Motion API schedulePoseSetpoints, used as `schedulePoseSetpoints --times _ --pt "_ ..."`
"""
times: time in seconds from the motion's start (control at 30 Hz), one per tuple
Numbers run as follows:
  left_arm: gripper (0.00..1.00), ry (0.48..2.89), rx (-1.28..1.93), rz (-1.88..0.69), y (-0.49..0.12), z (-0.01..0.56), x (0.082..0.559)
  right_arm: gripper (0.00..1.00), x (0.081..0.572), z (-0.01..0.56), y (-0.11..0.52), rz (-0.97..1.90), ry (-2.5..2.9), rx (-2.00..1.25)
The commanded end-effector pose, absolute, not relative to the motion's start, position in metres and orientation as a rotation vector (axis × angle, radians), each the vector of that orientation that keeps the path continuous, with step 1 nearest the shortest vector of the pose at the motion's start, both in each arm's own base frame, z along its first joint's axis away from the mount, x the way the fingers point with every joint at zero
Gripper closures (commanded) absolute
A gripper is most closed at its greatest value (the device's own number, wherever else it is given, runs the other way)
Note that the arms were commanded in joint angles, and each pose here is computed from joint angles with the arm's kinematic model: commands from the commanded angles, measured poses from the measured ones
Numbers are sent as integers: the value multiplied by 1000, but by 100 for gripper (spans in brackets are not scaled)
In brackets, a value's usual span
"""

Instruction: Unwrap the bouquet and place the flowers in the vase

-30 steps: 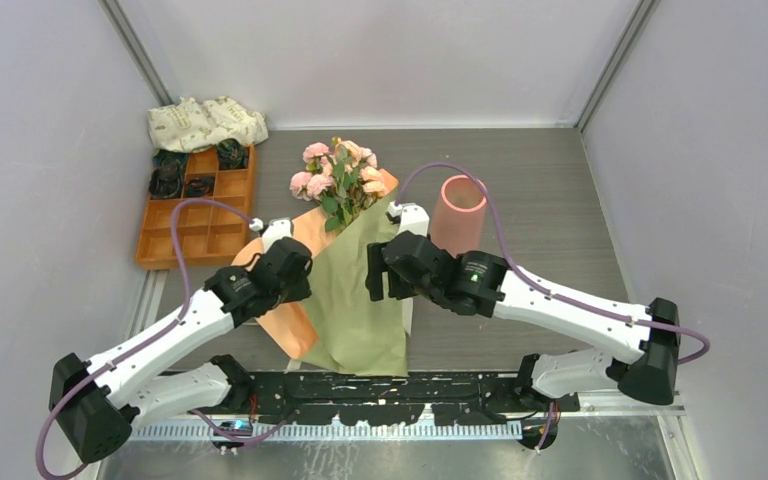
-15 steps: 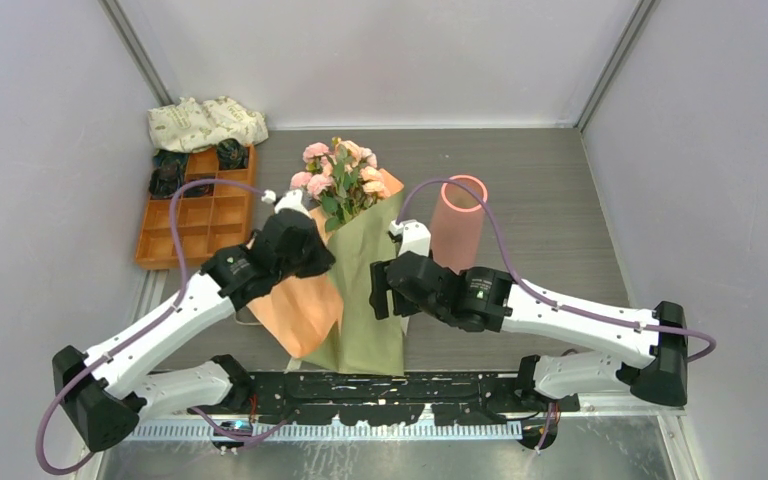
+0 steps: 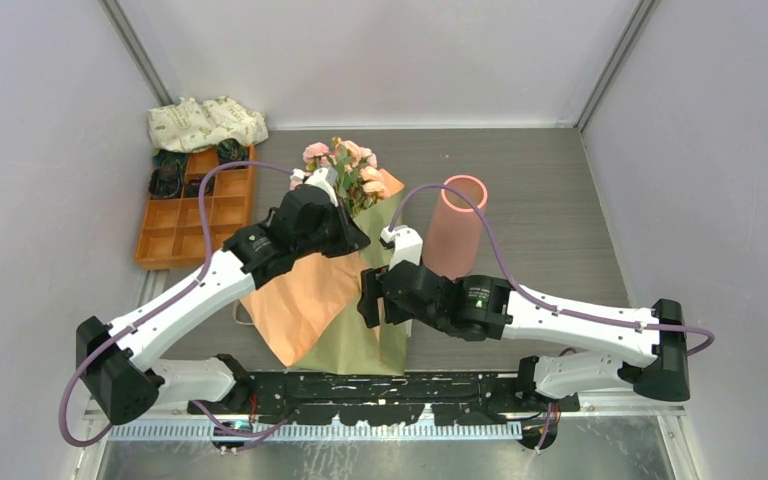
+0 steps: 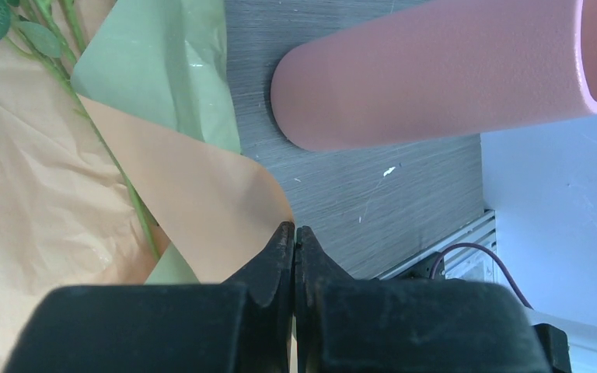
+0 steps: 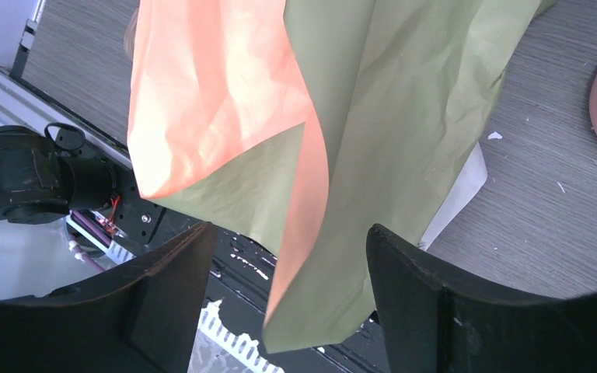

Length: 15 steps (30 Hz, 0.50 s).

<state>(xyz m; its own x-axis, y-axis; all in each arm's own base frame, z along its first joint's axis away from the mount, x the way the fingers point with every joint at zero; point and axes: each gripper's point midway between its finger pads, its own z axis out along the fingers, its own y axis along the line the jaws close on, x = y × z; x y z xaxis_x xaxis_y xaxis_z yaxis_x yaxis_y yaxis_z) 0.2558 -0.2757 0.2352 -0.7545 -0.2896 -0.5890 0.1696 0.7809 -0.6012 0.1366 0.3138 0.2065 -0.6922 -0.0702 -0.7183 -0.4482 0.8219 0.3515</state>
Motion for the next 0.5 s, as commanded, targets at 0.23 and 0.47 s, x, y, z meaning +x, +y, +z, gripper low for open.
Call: schedulePoseSetpoints --times 0.23,0.47 --pt "100 2134 -67 -1009 -290 286 259 31 159 212 322 597 2203 -285" --pt "100 2126 -38 -1037 -290 290 253 98 173 213 321 487 2177 -273"
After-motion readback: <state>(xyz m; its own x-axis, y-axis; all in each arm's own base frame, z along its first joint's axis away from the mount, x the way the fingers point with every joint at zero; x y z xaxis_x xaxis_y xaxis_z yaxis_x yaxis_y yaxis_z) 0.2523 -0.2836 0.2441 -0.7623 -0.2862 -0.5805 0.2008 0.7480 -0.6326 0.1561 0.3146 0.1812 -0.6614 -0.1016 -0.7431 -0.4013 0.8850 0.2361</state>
